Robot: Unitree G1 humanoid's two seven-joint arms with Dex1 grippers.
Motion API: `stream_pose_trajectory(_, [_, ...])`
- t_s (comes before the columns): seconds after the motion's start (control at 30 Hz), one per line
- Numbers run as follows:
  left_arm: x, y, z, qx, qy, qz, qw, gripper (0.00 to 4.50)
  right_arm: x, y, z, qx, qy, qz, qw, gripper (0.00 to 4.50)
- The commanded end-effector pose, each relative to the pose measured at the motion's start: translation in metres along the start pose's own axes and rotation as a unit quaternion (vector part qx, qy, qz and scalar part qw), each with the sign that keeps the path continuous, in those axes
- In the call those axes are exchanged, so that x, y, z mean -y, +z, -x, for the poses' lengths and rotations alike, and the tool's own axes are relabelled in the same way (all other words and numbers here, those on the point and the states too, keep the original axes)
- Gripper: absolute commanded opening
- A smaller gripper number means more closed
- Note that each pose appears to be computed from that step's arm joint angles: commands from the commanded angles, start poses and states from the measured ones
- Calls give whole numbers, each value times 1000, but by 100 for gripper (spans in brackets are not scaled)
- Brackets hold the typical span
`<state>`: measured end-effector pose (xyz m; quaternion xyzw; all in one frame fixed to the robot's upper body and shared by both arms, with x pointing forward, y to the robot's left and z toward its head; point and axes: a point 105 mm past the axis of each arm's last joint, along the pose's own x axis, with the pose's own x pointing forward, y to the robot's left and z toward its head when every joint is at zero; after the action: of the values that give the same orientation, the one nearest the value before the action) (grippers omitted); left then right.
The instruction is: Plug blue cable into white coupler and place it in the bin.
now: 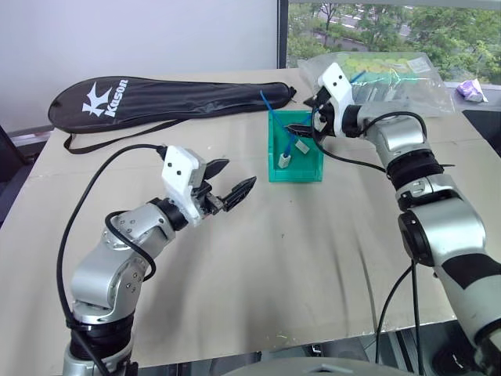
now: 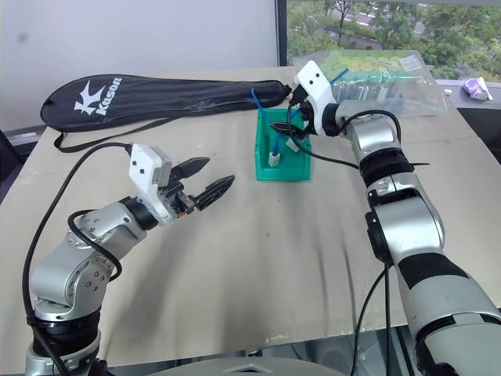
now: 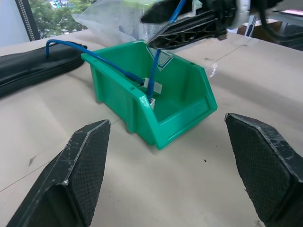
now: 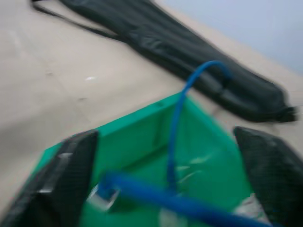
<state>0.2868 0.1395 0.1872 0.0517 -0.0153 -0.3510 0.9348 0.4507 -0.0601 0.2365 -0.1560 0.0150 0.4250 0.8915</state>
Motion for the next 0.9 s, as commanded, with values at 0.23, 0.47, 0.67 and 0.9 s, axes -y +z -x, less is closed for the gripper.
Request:
stream_pose_trajectory(0.23, [10,10,-4,24,-22,-16,999,398,47,54,11,44,-170,105,979,446])
stream_pose_trajectory(0.47, [13,8,-8,28,-26,-15,999,398,75,79,33,84,-300,169,935,446])
stream_pose_trajectory(0.67, [12,7,-9,28,-27,-16,999,398,68,106,37,177,-309,155,921,446])
stream_pose_trajectory(0.9, [12,7,-8,30,-27,-15,999,398,77,114,49,222,-327,84,915,446])
